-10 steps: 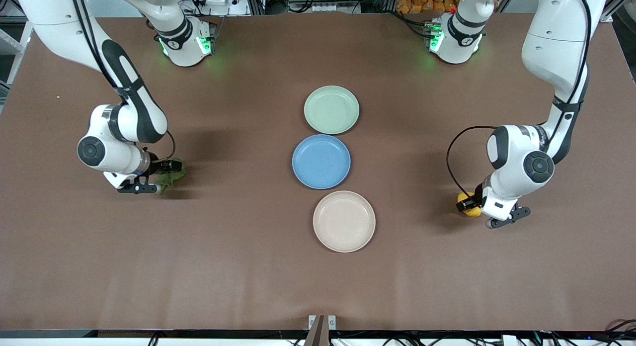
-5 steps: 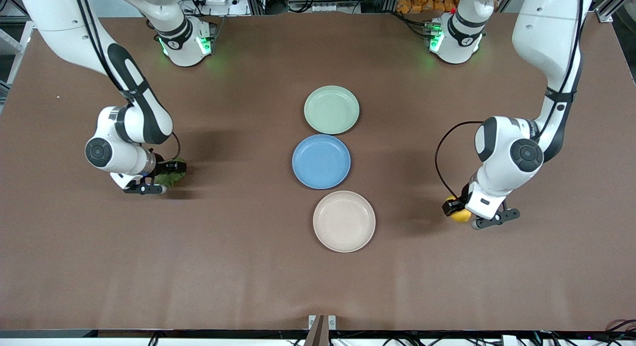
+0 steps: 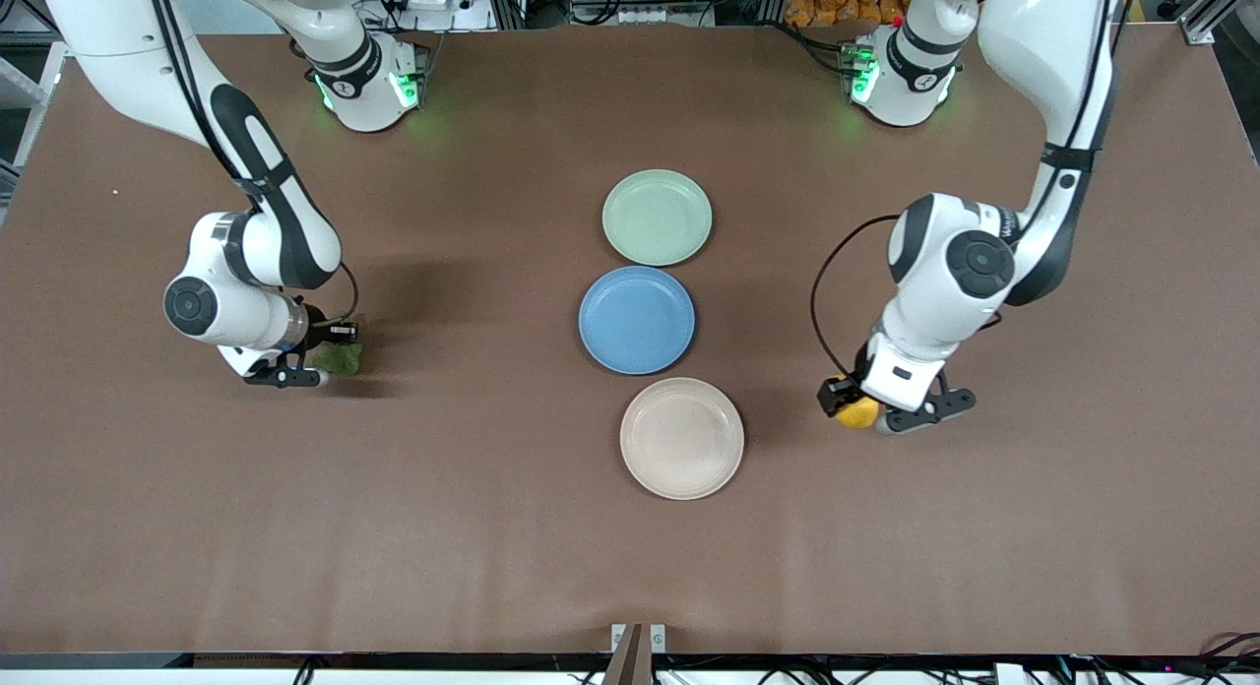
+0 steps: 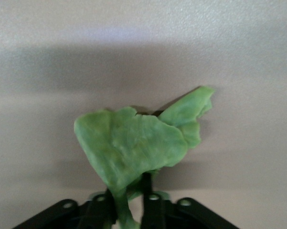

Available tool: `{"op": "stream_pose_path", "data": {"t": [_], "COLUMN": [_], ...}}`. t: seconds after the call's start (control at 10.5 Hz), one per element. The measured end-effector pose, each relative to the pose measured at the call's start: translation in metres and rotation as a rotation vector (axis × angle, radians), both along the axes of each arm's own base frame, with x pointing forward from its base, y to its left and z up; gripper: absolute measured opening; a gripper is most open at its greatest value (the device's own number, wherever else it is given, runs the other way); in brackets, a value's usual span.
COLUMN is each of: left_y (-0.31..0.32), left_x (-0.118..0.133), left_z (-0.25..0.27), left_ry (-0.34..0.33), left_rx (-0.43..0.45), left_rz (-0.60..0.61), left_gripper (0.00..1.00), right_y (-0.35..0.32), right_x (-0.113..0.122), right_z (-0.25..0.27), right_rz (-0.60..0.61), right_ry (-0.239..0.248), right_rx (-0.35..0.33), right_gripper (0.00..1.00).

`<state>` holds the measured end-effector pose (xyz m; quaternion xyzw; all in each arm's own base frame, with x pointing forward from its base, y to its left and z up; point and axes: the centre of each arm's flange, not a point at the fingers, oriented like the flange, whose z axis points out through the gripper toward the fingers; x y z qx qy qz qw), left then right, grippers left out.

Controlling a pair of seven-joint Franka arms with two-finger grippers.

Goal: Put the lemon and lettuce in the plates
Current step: 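Close the left gripper on the lemon while the right gripper grasps lettuce, then carry the lemon to the cream plate while the right gripper lifts lettuce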

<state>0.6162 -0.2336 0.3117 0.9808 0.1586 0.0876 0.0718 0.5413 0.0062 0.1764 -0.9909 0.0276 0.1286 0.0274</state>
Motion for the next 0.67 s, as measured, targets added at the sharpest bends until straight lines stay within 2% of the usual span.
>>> {"op": "stream_pose_path", "data": {"t": [0.1,0.38,0.67], "left_y": [-0.019,-0.08,-0.102], "left_x": [-0.004,-0.012,-0.013], "left_z": [0.004,0.011,0.025], "left_ry": [-0.004,-0.009,-0.025], "left_rx": [-0.015,-0.064,-0.098], "left_rz": [0.018,0.09,0.136], "left_gripper": [0.66,0.66,0.66], "right_y": [0.001,-0.002,0.004], "right_x": [0.004,0.02,0.032], "right_z": [0.006,0.028,0.055], "right_rz": [0.002,-0.002,-0.006], "right_ry": [0.022,0.07,0.154], "right_rx": [0.005,0.015,0.05], "right_gripper": [0.02,0.02,0.02]}}
